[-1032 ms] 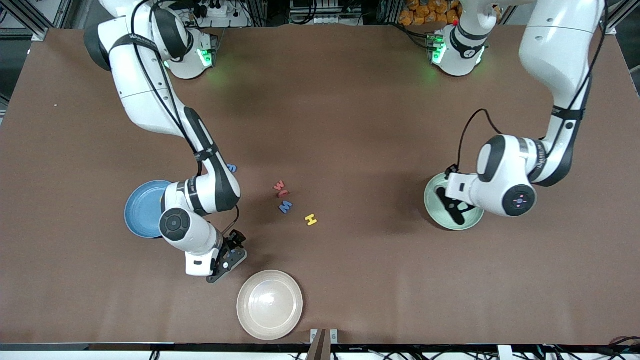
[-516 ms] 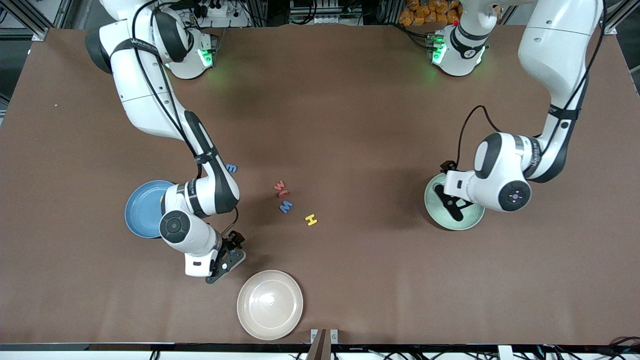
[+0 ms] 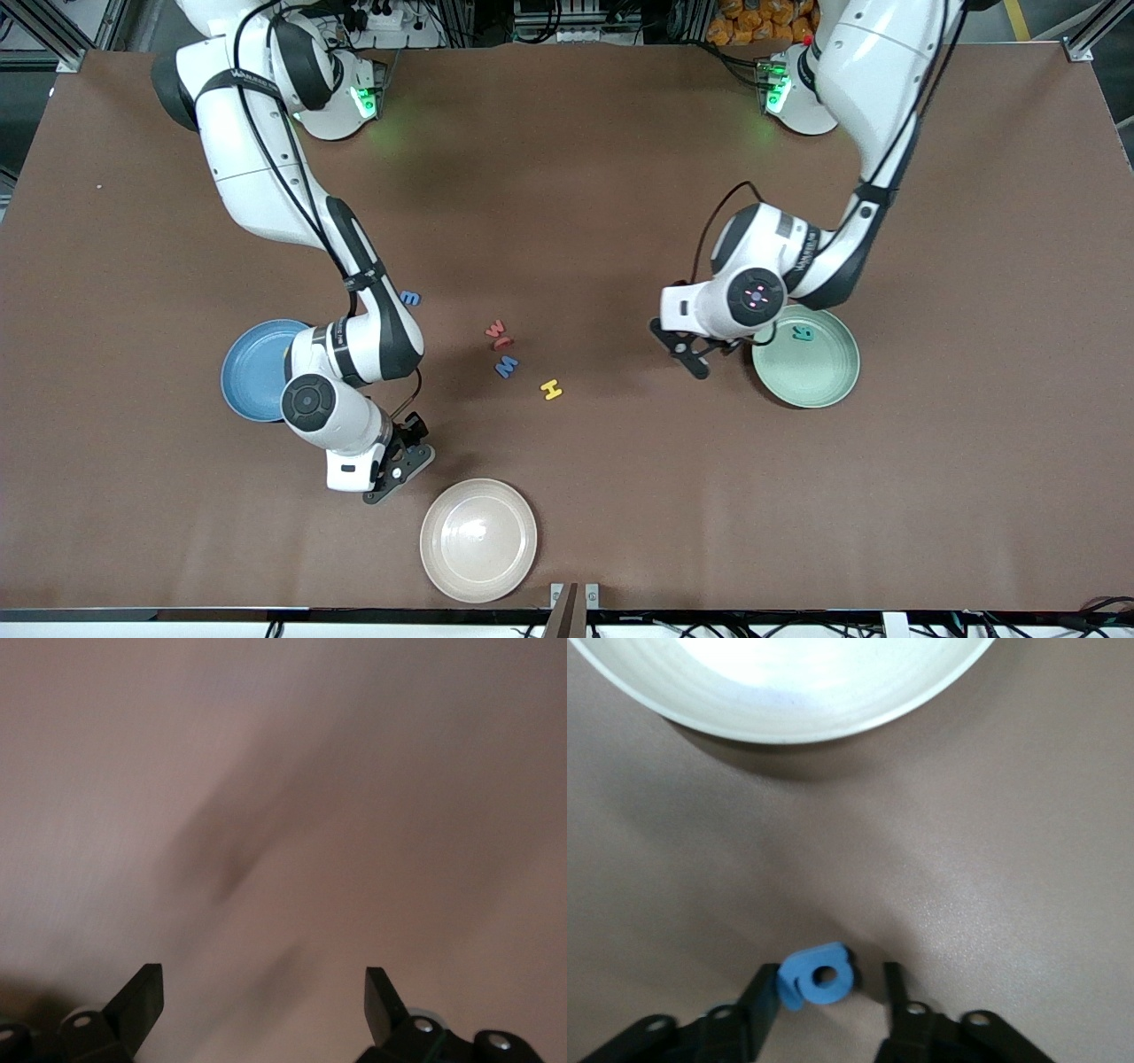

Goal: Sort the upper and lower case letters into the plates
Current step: 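Release the R in the green plate while the right gripper grasps the e, then drop the blue e in the blue plate while the left gripper reaches the H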

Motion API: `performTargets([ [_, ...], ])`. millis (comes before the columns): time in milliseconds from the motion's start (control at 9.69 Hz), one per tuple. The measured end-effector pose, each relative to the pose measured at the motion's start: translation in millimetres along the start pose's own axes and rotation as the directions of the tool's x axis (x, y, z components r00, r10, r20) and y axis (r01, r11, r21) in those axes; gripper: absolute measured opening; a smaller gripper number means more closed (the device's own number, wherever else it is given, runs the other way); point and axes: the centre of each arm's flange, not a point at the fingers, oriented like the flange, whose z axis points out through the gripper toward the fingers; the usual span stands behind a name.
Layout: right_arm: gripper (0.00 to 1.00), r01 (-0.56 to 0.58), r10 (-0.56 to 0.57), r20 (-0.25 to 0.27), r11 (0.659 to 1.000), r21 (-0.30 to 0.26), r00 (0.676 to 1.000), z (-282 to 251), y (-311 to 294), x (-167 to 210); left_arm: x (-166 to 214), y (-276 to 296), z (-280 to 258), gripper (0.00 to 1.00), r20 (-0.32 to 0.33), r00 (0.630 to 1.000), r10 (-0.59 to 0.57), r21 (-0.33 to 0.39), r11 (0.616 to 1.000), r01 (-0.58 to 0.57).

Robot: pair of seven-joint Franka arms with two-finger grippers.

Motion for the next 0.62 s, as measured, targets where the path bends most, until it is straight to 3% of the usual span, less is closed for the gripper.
performTargets([
  [103,0.37,0.001,-0.001,0.002,1.0,0.002,1.0,-0.9,-0.6,0.5,21.5,14.1,5.6,1.0,-0.07,0.997,0.019,0.015,1.0,-0.018],
  [309,0.37,-0.001,0.001,0.001,1.0,0.002,1.0,-1.3,0.3,0.4,60.8,46.6,4.6,1.0,-0.227,0.971,0.069,0.065,0.996,-0.055],
  [619,0.37,-0.037,0.037,-0.013,0.999,-0.012,0.999,-15.0,28.5,-8.5,109.7,83.3,-7.3,1.0,-0.45,0.882,0.141,0.134,0.987,-0.089],
])
